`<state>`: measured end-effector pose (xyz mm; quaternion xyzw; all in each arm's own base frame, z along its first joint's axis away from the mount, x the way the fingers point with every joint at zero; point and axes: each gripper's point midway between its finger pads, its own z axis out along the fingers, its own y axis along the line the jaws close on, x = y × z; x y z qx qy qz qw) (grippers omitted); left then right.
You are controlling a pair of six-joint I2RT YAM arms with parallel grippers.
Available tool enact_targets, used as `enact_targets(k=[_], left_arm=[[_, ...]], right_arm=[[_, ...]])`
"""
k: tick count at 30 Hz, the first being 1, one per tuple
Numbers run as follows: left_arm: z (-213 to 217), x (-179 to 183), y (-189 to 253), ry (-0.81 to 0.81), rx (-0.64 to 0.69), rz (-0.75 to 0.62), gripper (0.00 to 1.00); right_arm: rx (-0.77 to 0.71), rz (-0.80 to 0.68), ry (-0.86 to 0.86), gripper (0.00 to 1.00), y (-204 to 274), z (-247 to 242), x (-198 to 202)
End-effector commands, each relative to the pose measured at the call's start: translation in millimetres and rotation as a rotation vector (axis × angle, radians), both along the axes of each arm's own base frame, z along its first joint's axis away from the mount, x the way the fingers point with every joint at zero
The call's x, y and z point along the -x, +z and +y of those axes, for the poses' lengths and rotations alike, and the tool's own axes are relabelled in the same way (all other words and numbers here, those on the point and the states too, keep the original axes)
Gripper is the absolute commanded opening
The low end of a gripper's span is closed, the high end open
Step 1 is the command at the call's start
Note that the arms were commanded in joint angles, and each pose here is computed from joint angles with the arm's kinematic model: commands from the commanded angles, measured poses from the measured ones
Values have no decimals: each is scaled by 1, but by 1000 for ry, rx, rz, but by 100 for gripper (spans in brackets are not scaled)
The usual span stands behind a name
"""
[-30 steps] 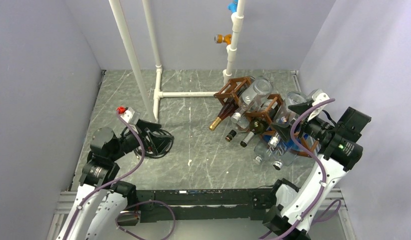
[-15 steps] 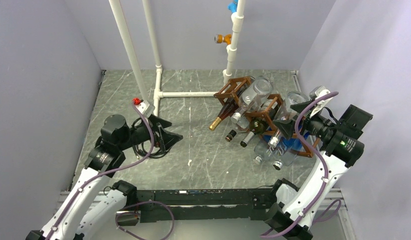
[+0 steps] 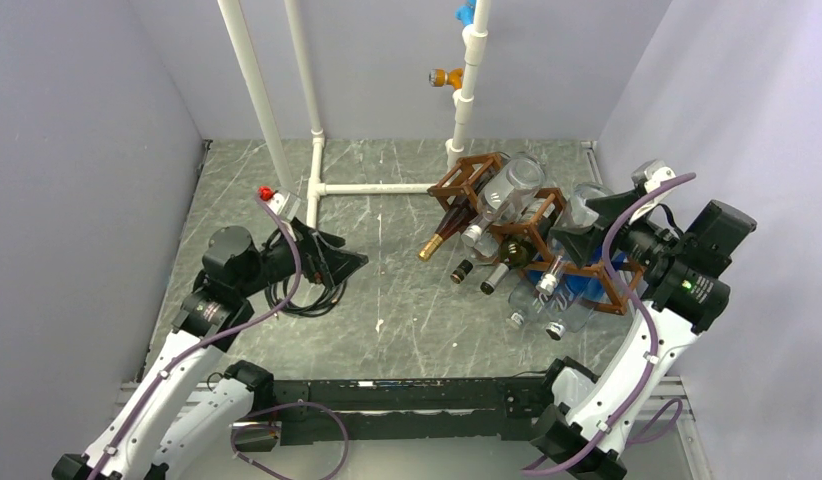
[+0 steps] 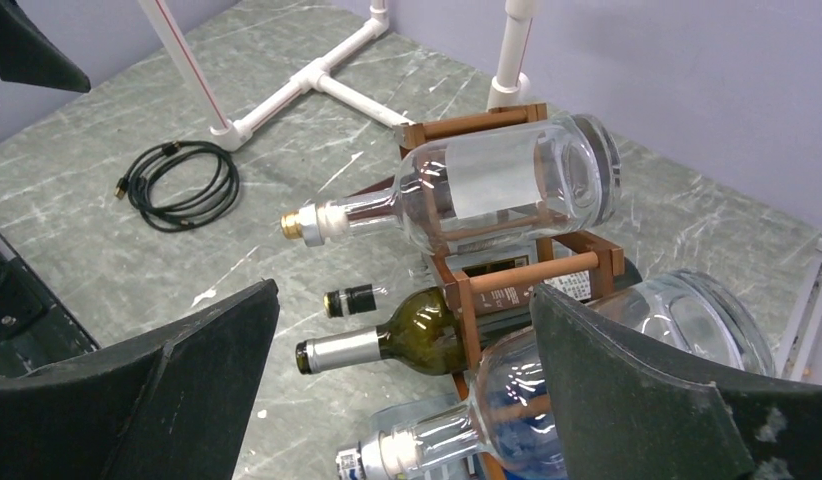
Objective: Take the wine bottle off the wine rack
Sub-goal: Pick up the wine bottle from the wine rack.
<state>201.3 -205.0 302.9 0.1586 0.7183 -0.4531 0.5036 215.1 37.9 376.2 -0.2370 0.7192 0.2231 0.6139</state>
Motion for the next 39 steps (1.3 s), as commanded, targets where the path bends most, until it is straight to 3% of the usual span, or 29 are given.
enact_targets(k=[1,11,39], left_arm=[[-9,0,22,-19,84,-9,99],[-41,0,37,-94,110,59,99],[-144,-60,44,61,-79,171,99]], right_arm=[[-43,-13,16,100,6,1,-2],[-76,13,20,100,3,6,2],[-110,69,2,100,-10,0,-2]])
